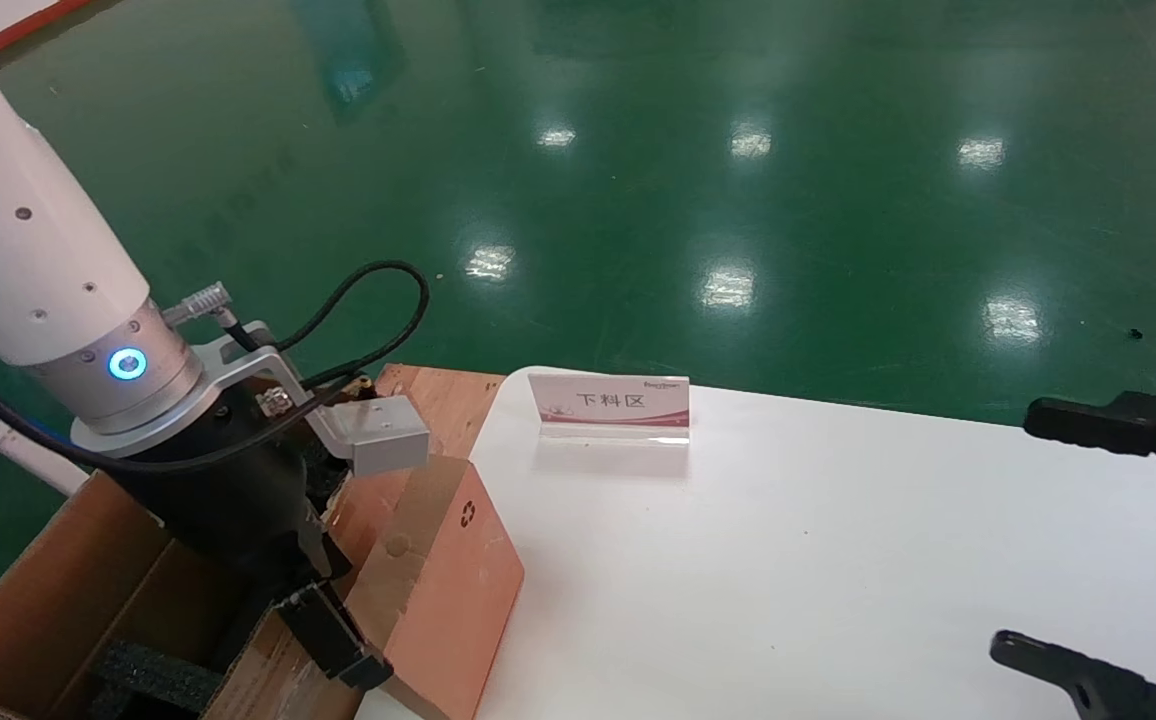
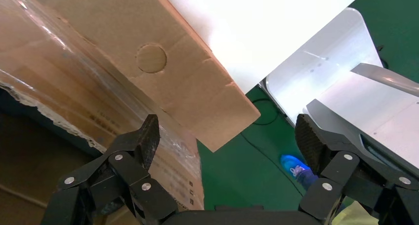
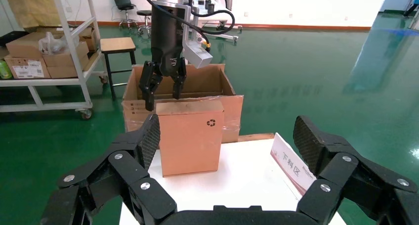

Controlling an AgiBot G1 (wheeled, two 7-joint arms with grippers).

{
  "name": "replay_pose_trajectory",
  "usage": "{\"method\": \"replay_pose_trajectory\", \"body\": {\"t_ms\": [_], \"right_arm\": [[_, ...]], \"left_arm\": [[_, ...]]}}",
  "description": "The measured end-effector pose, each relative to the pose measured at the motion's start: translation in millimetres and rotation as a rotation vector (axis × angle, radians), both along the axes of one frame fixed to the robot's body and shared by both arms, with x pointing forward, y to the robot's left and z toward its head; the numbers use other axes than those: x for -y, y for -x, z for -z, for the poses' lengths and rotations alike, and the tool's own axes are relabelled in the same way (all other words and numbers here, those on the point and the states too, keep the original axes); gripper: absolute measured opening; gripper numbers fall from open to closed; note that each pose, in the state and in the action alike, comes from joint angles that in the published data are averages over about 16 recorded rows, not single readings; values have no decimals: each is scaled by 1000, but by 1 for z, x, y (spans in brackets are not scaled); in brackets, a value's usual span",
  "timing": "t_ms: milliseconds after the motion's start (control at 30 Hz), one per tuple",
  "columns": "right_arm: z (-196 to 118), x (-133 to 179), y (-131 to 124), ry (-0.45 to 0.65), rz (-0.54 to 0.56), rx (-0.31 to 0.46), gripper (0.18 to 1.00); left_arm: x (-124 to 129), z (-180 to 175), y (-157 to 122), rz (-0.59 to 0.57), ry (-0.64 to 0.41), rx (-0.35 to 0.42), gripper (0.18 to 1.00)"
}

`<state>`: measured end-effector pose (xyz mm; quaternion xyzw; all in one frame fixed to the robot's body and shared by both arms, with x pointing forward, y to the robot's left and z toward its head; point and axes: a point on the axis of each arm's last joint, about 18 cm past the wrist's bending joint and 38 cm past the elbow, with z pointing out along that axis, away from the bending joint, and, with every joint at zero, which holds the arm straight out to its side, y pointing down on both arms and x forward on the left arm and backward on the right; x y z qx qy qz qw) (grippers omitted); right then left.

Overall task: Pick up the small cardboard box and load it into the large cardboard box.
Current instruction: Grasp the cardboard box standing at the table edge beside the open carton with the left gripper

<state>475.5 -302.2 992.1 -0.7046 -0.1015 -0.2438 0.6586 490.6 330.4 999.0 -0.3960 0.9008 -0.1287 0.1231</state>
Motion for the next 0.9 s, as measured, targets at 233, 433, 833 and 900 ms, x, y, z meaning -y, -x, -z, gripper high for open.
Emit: {"method": "replay_pose_trajectory", "body": {"t_ms": [233, 433, 833, 900], "right_arm": [[0, 0, 0, 0, 0, 0, 1001], [0, 0, 0, 0, 0, 0, 1001], [0, 0, 0, -1, 0, 0, 1001], [0, 0, 0, -1, 0, 0, 1001]], "left_arm": [[-2, -2, 4, 20, 12, 5, 1001], [-4, -5, 6, 32, 19, 10, 1001], [-7, -11, 7, 27, 4, 6, 1001], [-6, -9, 3, 25, 1, 12, 1001]]}}
